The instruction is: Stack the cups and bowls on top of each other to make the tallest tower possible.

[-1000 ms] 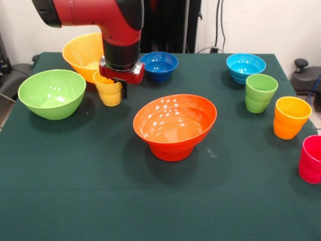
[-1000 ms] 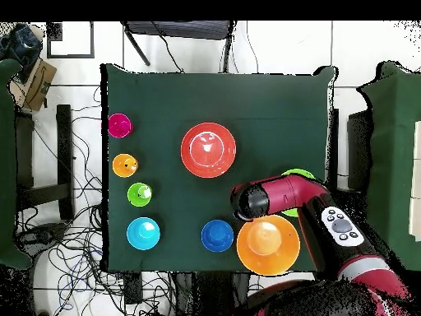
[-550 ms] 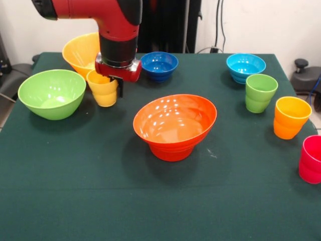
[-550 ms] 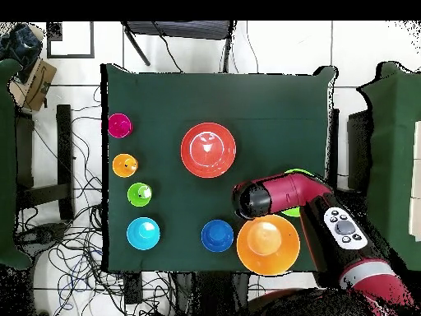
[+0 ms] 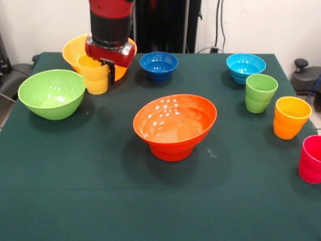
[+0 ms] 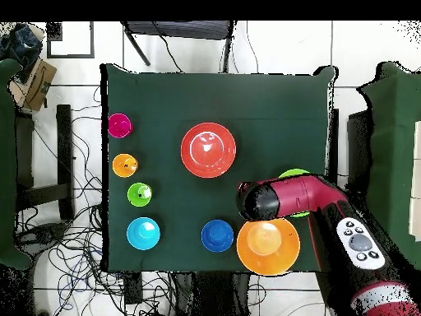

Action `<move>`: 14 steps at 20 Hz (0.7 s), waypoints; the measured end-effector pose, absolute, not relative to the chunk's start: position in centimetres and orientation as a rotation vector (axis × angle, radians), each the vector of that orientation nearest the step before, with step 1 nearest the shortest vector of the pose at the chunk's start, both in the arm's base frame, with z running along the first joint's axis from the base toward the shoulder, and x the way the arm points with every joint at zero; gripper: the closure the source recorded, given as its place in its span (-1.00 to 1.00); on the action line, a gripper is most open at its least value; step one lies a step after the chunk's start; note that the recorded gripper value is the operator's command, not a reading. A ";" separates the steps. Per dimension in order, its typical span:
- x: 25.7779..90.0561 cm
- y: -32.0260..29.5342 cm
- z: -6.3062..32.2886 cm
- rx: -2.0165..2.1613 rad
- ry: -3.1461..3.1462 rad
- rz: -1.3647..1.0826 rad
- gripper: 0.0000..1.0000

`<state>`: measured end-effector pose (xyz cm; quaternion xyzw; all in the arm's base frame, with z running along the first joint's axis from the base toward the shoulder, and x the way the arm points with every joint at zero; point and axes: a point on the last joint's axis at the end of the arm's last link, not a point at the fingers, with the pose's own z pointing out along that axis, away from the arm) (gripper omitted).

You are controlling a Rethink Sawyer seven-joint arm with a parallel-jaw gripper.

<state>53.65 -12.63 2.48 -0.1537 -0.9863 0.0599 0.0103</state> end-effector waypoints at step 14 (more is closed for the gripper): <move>54.4 -12.4 11.2 -0.619 -3.102 0.204 1.00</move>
